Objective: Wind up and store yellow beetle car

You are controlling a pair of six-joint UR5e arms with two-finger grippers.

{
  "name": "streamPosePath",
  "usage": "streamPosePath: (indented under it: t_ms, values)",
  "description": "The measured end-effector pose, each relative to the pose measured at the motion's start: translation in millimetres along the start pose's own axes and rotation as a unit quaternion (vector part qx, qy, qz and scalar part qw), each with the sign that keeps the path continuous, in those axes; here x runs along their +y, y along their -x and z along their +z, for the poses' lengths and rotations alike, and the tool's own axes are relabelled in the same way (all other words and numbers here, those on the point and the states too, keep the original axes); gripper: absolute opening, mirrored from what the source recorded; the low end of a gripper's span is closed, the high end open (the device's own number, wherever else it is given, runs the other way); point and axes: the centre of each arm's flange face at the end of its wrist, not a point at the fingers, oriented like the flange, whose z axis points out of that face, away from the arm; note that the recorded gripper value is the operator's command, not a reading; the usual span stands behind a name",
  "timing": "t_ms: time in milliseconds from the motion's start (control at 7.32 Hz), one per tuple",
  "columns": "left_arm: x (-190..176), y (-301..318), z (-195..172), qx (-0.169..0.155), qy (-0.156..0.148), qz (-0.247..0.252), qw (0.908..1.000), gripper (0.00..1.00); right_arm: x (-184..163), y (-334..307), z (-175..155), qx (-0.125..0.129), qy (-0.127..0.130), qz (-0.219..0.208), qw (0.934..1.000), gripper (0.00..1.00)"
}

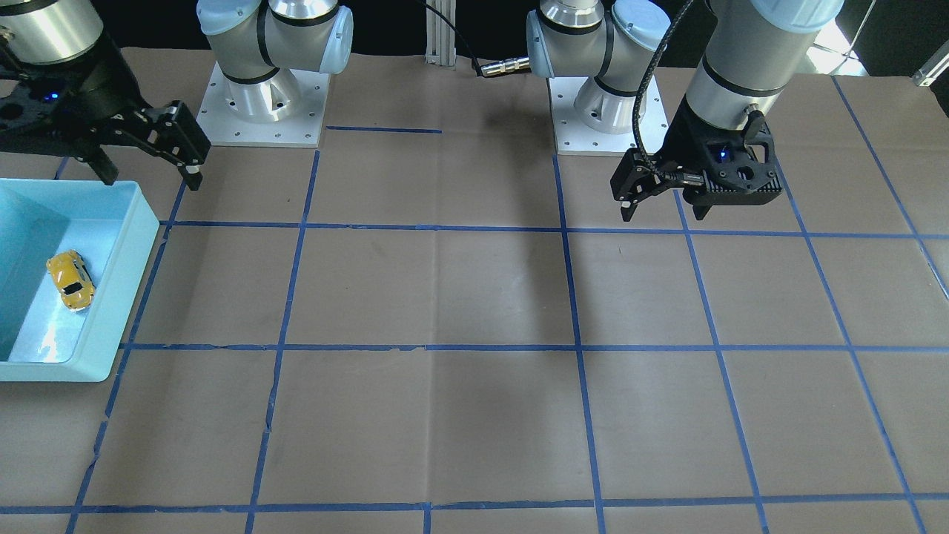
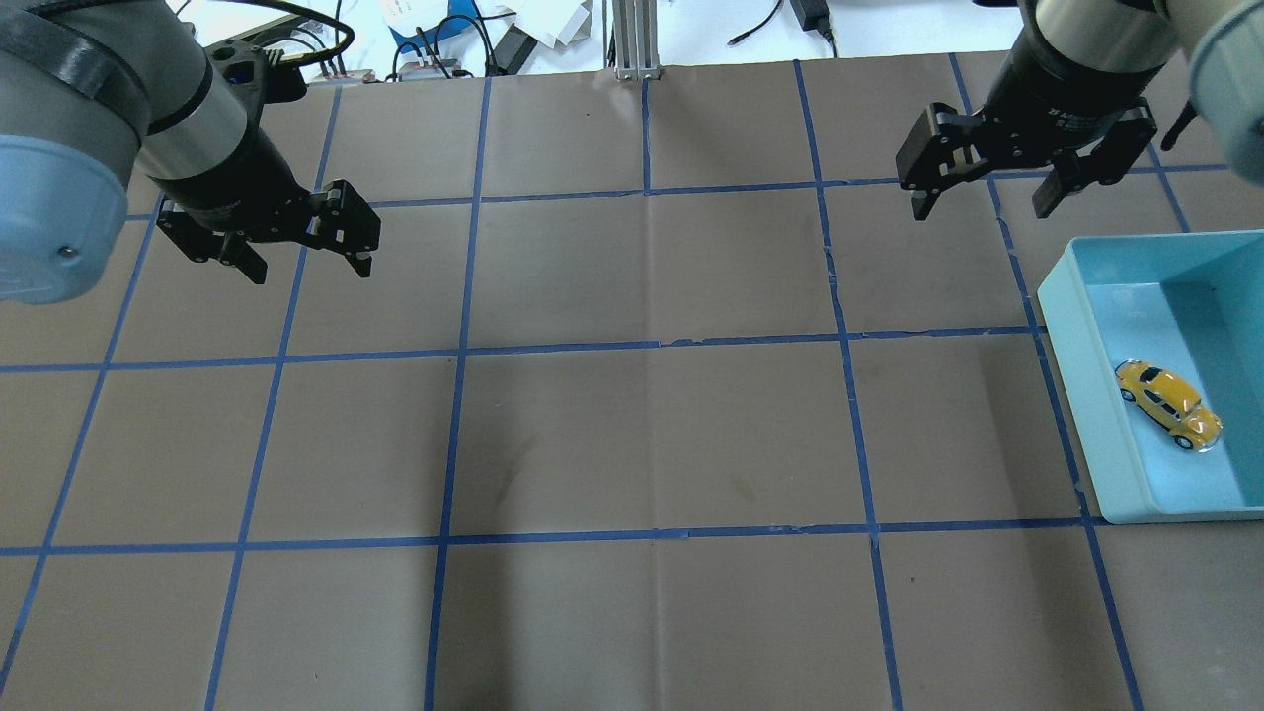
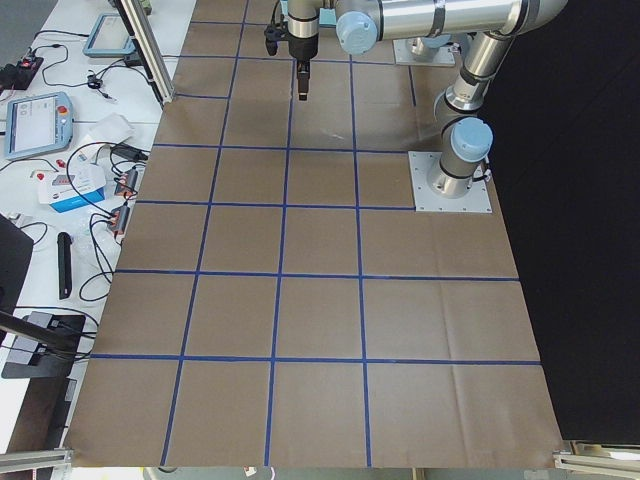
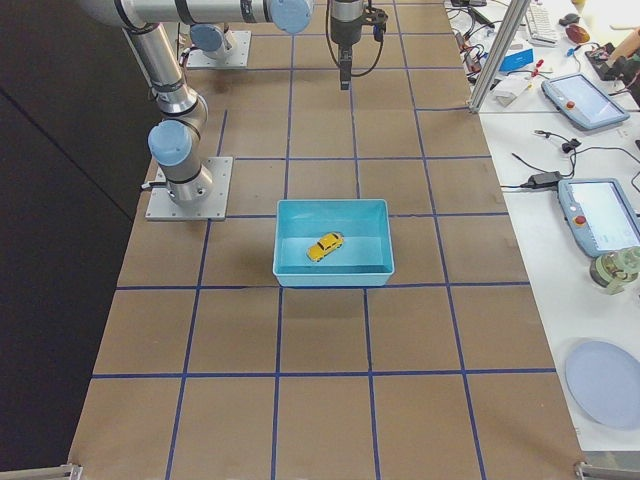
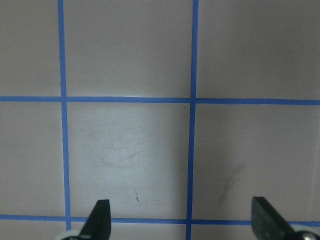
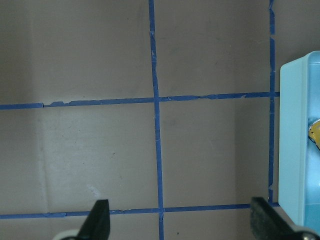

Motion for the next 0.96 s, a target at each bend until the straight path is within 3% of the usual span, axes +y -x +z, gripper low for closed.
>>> streamPosePath:
  t_ms: [957]
  values:
    - [0.1, 1.1, -1.1, 0.000, -0.001, 0.008, 1.0000, 1.00, 3.2, 6.1, 2.1, 0.000, 0.002, -0.004, 1.0000, 1.00]
